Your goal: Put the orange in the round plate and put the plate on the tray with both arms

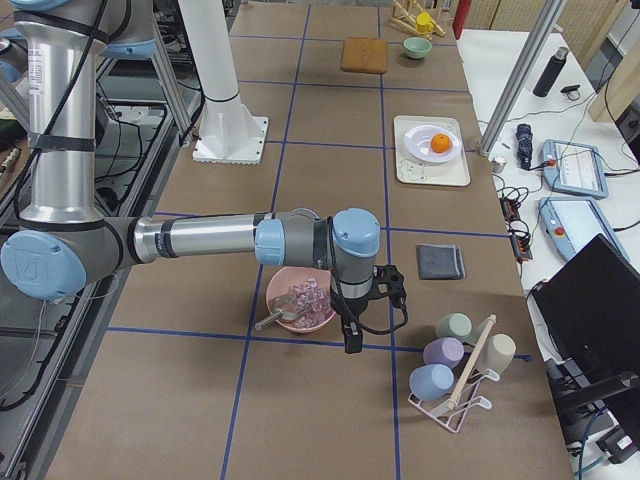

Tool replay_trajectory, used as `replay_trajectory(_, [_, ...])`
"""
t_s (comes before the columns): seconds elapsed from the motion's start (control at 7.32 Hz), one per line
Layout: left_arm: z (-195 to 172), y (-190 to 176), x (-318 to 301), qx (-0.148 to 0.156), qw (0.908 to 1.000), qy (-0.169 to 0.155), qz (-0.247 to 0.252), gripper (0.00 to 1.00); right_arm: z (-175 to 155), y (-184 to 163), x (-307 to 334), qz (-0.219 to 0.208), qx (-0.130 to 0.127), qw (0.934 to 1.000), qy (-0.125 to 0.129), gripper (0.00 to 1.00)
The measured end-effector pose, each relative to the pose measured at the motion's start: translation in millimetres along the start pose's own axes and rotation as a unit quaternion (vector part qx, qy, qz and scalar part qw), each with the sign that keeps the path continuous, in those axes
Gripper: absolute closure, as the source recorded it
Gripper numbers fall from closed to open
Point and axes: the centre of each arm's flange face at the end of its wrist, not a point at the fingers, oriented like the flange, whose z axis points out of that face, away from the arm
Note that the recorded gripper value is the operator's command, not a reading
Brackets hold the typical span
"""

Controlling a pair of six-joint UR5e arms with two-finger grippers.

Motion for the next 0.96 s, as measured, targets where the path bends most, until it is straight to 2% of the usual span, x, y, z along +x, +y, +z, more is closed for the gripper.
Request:
replay_trajectory(0.27, [0.1, 0.2, -0.3, 0.0, 1.0, 0.0, -0.001, 0.02, -2.6, -1.6, -7.5, 0.007, 0.009, 0.9995, -0.031, 0.0])
replay_trajectory(0.41, [0.1, 0.2, -0.4, 0.0, 1.0, 0.0, -0.001, 0.02, -3.6, -2.4, -9.4, 0.015, 0.011, 0.9991, -0.038, 0.0])
replay_trajectory(0.96, [0.7, 0.5, -0.8, -0.001, 1.0, 0.0, -0.002, 0.02, -4.2, -3.8, -9.9, 0.031, 0.012, 0.9986, -0.041, 0.0])
